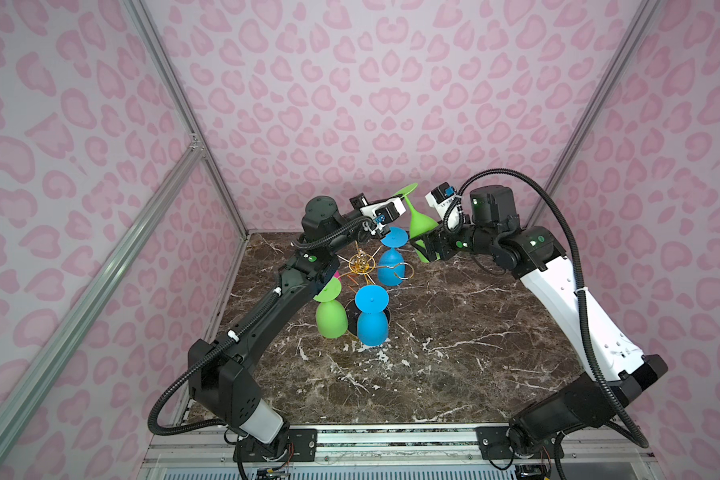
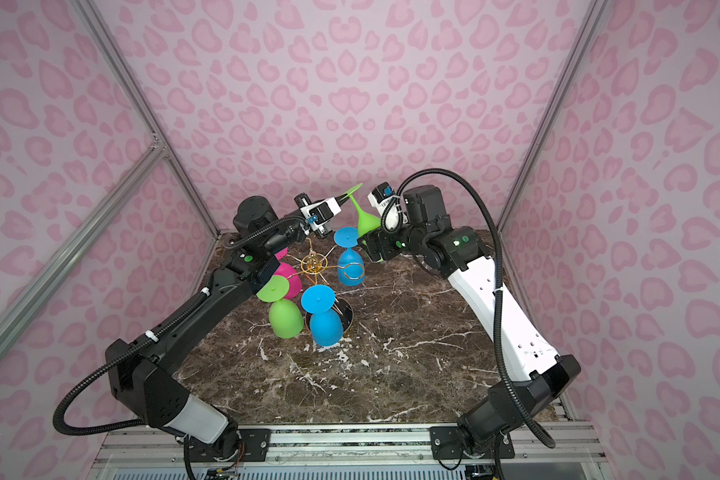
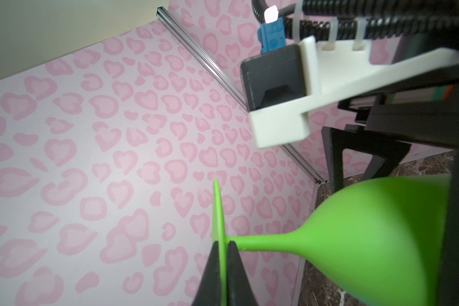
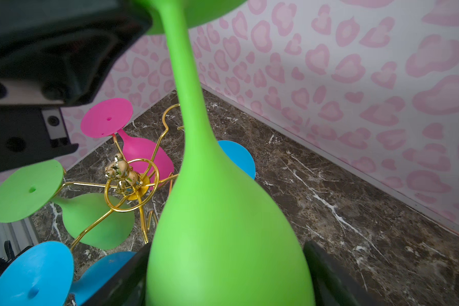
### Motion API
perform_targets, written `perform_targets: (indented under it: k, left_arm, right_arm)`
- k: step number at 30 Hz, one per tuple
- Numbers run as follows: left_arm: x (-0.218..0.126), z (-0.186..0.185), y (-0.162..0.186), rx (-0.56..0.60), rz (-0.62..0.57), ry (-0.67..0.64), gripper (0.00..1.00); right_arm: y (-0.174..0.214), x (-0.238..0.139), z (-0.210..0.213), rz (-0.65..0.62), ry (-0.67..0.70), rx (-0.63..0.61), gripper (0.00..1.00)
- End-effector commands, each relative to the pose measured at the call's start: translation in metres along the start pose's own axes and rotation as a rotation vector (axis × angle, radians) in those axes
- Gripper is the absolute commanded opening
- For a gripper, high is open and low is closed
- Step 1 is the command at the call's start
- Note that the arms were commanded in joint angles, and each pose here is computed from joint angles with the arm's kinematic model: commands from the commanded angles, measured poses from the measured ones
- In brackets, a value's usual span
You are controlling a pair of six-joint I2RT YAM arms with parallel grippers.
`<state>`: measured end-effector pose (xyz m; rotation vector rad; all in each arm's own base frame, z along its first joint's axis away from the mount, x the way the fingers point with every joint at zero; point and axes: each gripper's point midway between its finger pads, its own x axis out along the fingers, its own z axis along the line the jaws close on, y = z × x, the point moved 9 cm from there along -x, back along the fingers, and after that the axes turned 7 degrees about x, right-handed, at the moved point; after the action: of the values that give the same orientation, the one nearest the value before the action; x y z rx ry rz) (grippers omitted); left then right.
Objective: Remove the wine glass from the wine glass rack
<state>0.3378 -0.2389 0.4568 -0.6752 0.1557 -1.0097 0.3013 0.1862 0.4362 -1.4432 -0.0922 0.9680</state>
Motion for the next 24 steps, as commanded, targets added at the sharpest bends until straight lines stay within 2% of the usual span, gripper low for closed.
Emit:
perform_targets:
  k: [1,8,14,17,19,24]
  left_arm:
    - [0.002,0.009,-0.001,-0.041,0.014,-0.076,0.03]
    - [0.004,0.016,0.005,-0.209,0.070,-0.123,0.03]
    - [0.001,0.028,0.016,-0.346,0.097,-0.163,0.04]
    - [-0.006,0.039,0.021,-0.455,0.069,-0.169,0.04]
    - [-0.010,0.045,0.023,-0.526,0.039,-0.159,0.04]
    - [-0.013,0.047,0.019,-0.577,0.005,-0.117,0.04]
  right_arm:
    - [-0.007,-0.011,0.006,-0.068,-0.035,0.007,0.90]
    - [-0.010,-0.048,0.014,-0.224,-0.071,-0.019,0.95]
    - [-0.006,-0.104,0.022,-0.432,-0.077,-0.062,0.95]
    - [-0.001,-0.128,0.020,-0.516,-0.088,-0.050,0.91]
    - [0.007,-0.130,0.009,-0.531,-0.095,0.000,0.87]
    - [0.013,-0.117,-0.022,-0.538,-0.162,0.130,0.71]
